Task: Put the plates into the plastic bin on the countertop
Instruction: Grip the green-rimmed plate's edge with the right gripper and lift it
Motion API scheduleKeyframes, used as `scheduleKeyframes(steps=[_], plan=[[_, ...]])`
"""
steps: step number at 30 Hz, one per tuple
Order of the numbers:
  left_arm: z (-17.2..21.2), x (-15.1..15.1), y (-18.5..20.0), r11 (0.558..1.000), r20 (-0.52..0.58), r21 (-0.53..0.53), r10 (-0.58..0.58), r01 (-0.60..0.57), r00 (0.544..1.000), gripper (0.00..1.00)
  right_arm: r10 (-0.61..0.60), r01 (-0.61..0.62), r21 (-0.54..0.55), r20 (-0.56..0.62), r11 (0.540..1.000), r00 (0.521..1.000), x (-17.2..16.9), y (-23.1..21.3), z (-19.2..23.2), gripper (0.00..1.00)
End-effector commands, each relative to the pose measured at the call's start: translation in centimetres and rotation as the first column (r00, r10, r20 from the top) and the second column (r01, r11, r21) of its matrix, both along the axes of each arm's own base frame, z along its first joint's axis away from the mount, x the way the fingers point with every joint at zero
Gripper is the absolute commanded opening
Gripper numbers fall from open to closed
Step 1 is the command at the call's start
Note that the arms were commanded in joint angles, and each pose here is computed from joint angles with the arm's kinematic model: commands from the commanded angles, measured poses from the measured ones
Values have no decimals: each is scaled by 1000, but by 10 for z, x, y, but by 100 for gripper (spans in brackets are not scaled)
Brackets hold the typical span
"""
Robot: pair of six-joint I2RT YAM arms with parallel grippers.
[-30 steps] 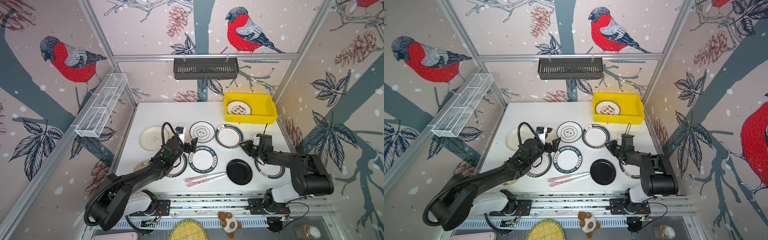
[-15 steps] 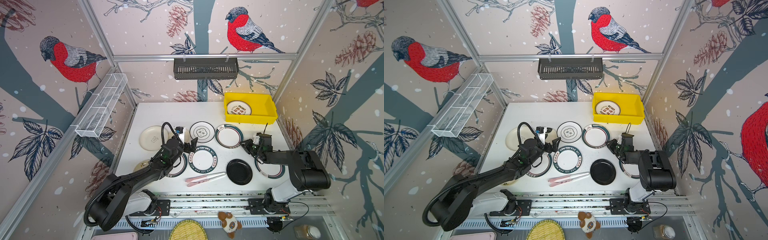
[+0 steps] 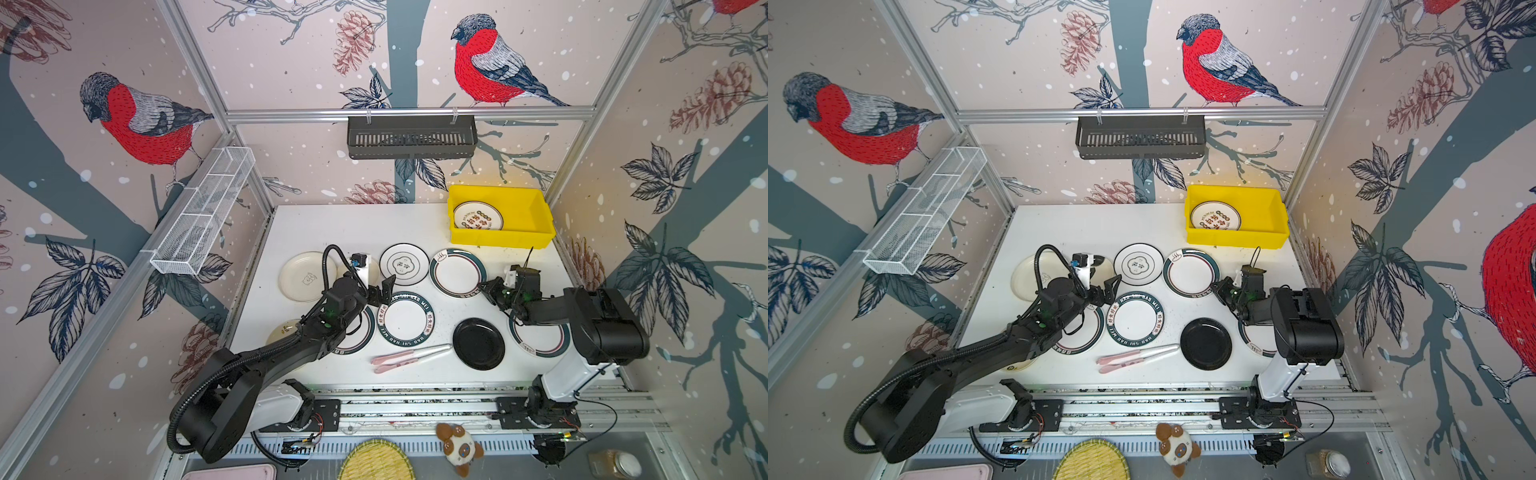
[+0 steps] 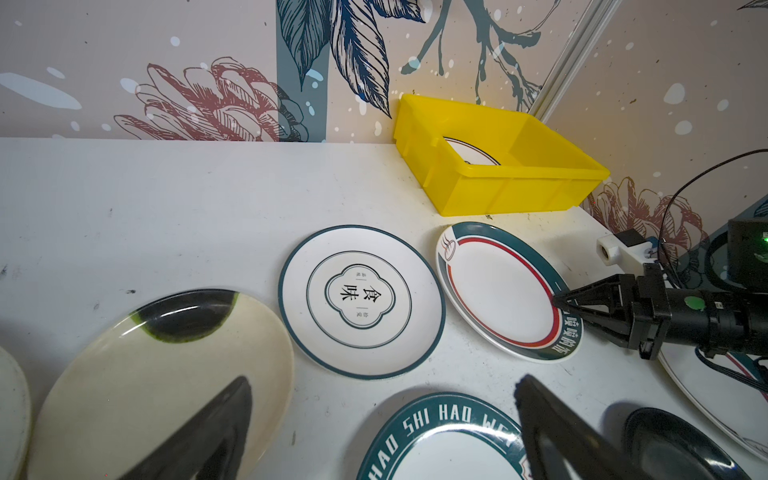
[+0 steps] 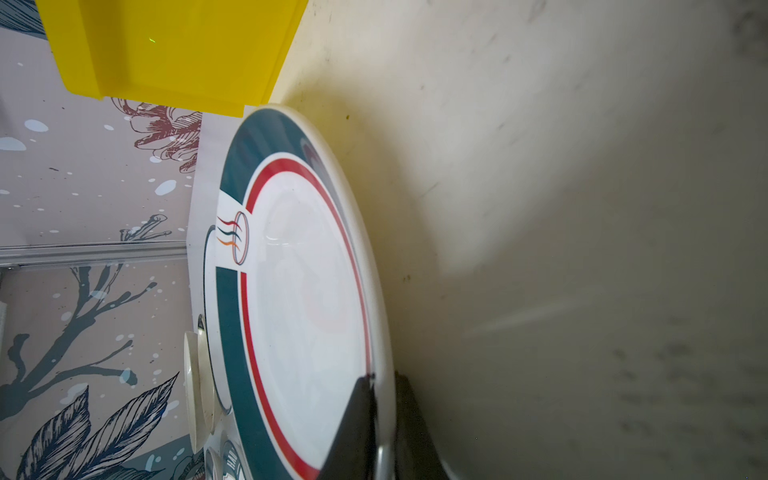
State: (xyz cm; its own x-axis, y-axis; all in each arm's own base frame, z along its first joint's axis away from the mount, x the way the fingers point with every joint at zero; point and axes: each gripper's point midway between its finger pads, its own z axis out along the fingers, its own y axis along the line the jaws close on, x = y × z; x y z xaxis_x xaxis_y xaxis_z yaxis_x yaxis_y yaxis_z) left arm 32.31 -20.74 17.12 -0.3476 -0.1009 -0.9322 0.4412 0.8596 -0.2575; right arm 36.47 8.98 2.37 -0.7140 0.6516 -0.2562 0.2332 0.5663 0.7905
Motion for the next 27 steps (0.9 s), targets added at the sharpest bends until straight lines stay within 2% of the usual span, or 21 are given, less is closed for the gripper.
scheduleKeyframes(steps=[1, 13, 16, 20, 27], plan=[[9, 1, -2, 1000, 28, -25, -5, 6, 1000, 98, -14, 14, -1, -2, 1000, 1000, 2, -2, 0, 12], [9, 1, -4, 999, 25, -34, -12, 13, 1000, 98, -45, 46, -52, 14, 998, 999, 8, -12, 28, 3], [8, 1, -4, 999, 23, -35, -12, 13, 1000, 98, -48, 49, -88, 19, 995, 999, 4, -14, 34, 3], [8, 1, -3, 999, 22, -32, -9, 10, 1000, 98, -48, 52, -195, 25, 979, 999, 0, -15, 46, 2], [8, 1, -4, 999, 22, -37, -13, 13, 1000, 98, -89, 109, -233, 92, 966, 992, -8, -20, 83, 1]])
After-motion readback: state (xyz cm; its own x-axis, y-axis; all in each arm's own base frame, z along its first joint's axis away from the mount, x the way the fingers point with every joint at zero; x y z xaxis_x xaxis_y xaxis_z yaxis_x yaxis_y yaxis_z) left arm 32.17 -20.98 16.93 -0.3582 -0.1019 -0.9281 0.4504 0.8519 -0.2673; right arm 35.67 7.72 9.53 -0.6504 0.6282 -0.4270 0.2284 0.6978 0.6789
